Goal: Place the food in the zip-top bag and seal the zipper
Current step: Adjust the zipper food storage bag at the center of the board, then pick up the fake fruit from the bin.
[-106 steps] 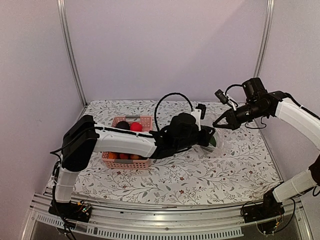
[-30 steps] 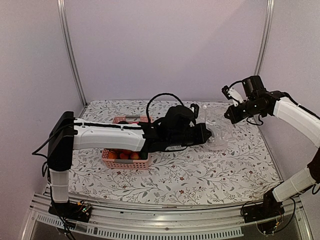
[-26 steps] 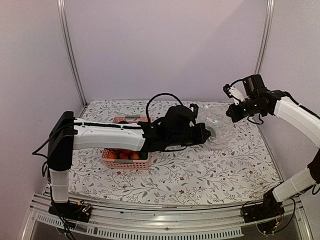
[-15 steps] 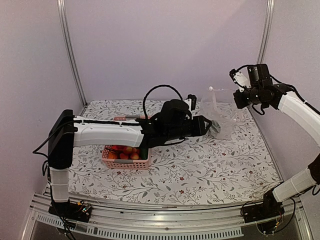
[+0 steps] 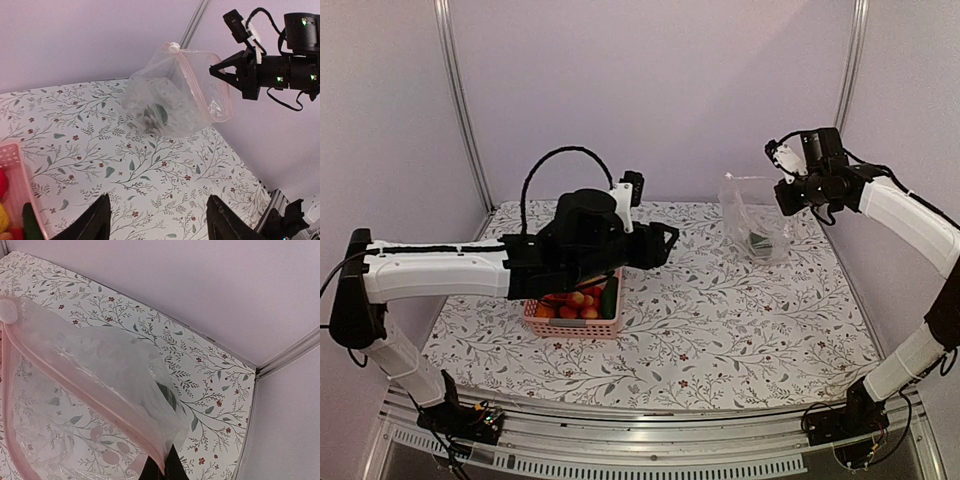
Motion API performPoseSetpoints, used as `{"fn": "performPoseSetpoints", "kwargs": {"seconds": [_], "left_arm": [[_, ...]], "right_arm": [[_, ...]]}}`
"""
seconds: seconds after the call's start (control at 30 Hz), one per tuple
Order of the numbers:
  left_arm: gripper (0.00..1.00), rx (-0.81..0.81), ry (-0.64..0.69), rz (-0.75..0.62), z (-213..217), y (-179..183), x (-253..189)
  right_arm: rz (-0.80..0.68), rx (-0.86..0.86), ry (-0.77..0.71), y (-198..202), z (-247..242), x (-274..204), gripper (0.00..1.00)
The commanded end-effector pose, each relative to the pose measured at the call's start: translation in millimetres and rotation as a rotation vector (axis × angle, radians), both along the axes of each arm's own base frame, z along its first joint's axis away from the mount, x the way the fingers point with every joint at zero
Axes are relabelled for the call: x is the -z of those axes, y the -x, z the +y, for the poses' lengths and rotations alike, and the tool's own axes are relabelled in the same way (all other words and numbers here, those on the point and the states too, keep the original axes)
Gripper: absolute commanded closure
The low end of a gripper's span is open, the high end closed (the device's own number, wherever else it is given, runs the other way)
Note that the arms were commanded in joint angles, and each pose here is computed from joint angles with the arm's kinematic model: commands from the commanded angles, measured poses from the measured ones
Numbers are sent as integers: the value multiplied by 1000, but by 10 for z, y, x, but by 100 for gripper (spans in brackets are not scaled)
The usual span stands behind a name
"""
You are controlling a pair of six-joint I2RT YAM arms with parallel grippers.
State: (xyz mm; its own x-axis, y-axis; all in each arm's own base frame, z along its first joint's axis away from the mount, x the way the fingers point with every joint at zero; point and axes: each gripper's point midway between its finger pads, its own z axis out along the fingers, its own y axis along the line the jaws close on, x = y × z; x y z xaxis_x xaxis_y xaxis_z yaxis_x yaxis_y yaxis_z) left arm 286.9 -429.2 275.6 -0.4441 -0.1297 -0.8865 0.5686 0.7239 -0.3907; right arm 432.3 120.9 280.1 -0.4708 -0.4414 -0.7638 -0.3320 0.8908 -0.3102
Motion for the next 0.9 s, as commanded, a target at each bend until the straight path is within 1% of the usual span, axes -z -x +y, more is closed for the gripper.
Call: {"fn": "performPoseSetpoints", "kwargs": {"seconds": [0.0, 0.07, 0.17, 0.27, 0.33, 0.53, 0.67, 0.8, 0.87], "left_arm": [[34, -206, -295, 56, 880, -102, 497], [33, -274, -369, 97, 1203, -109, 613], [33, -322, -435, 174, 1590, -111, 776], [33, -337, -464, 236, 1844, -134, 906], [33, -329, -472, 278, 1936, -158, 988], [32, -299, -503, 392, 2062, -264, 1268], [31, -256, -544, 418, 2021, -377, 1381], [29, -241, -595, 422, 1982, -635, 1430], [27, -243, -615, 429, 1977, -789, 1466]], "right_arm": [[171, -275, -113, 381, 631, 440, 100], [248, -369, -142, 605, 832, 562, 100], [333, -428, -133, 841, 982, 678, 99], [371, -449, -127, 964, 1008, 723, 99], [378, -450, -121, 1003, 991, 741, 99], [374, -464, -126, 1101, 961, 784, 99], [375, -476, -134, 1138, 972, 788, 99], [357, -477, -132, 1153, 952, 720, 99], [346, -479, -133, 1162, 945, 669, 99]]}}
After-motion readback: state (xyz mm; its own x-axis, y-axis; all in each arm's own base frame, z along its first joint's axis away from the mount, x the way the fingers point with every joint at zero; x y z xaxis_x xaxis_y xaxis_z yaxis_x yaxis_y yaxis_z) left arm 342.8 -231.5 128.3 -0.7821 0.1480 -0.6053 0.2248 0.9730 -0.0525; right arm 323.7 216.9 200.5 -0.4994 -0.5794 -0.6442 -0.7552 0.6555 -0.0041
